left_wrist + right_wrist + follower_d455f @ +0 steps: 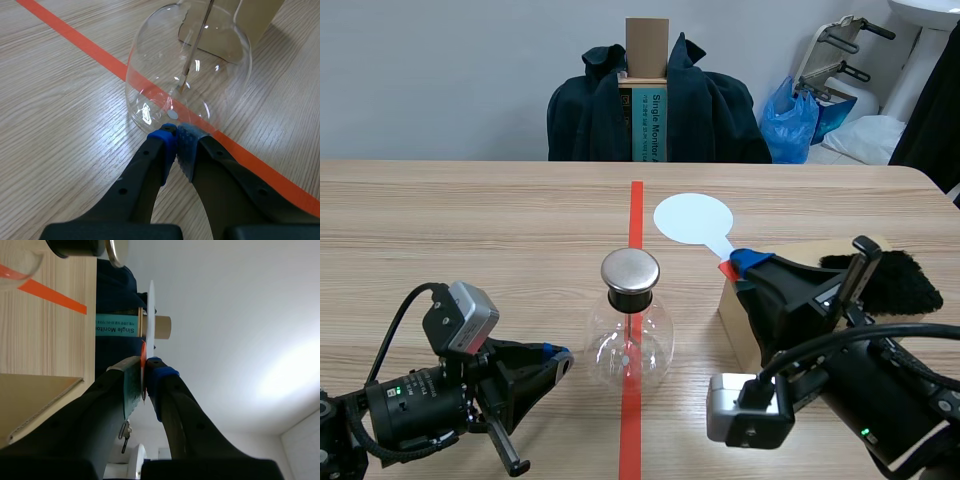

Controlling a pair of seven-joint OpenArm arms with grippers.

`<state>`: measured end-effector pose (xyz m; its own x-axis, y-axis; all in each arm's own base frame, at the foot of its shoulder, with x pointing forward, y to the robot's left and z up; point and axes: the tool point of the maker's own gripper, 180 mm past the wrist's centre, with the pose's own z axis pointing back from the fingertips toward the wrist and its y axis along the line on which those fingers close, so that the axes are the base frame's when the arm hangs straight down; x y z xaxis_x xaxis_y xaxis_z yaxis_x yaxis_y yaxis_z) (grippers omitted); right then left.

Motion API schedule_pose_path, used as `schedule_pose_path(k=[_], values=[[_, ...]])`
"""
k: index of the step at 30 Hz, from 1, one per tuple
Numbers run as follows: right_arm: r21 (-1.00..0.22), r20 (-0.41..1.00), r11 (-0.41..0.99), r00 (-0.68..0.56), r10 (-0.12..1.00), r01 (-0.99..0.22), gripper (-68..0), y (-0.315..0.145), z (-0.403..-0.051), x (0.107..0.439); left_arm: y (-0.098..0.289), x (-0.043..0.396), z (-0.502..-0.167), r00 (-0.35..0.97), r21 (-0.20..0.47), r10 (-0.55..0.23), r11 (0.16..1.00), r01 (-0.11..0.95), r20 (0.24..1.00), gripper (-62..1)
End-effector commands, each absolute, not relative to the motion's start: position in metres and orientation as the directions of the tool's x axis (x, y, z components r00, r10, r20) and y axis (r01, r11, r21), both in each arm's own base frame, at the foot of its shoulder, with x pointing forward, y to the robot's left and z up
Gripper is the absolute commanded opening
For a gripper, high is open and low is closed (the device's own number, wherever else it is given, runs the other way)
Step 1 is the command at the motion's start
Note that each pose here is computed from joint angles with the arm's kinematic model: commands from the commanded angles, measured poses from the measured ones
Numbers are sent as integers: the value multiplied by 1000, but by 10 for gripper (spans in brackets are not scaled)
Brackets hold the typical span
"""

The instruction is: Do the electroscope experiment.

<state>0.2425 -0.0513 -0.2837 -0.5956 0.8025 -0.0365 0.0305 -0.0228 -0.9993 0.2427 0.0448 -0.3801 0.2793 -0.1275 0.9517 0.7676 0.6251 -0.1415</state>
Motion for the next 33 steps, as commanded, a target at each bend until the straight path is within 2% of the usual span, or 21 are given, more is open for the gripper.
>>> schedule_pose_path(k=[1,13,33], values=[[-997,-51,-7,-586,809,77,-669,-53,-270,250,40,246,-370,256,-143,-98,618,773,962,-577],[-997,-54,-8,-611,790,79,-669,-48,-270,248,40,246,-370,257,-143,-100,618,773,961,-577],[-998,-63,-17,-775,628,68,-669,-18,-276,217,40,246,-370,257,-143,-100,618,773,961,-577]])
